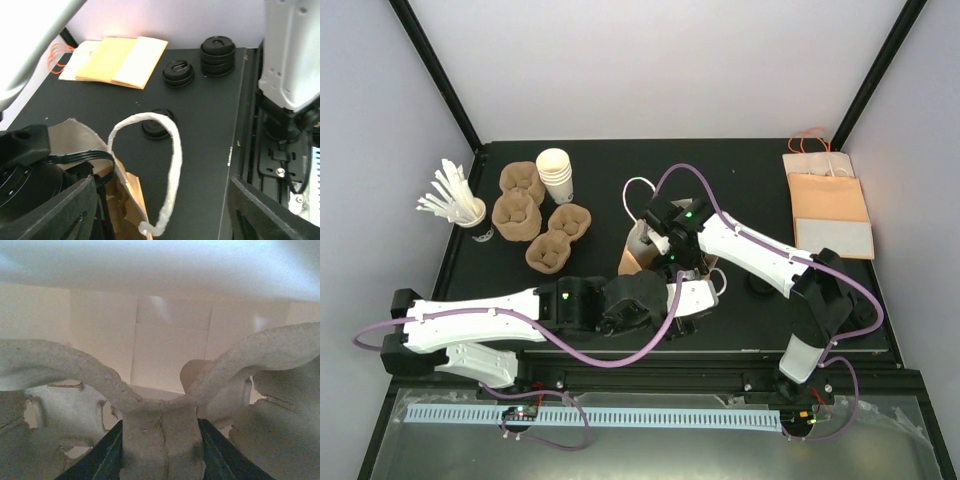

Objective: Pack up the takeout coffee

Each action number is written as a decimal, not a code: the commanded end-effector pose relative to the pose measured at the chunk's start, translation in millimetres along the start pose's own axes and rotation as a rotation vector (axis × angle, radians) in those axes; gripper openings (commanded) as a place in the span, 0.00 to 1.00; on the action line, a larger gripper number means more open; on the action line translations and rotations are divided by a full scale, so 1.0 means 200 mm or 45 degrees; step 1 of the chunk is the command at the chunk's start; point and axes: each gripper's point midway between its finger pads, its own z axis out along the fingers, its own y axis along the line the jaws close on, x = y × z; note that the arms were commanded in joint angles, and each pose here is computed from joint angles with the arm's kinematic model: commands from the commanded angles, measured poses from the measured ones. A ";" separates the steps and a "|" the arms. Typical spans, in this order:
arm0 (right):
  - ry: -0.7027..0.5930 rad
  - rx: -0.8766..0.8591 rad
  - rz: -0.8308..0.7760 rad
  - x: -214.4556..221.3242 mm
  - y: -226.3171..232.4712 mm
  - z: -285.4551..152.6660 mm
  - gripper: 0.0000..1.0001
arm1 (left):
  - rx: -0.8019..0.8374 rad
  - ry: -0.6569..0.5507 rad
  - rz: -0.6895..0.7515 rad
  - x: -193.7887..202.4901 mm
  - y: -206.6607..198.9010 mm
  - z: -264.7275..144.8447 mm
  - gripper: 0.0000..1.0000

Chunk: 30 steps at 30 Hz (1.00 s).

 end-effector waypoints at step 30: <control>0.041 -0.021 -0.012 0.04 0.03 0.07 0.33 | -0.056 -0.403 -0.180 -0.48 0.11 -0.20 0.02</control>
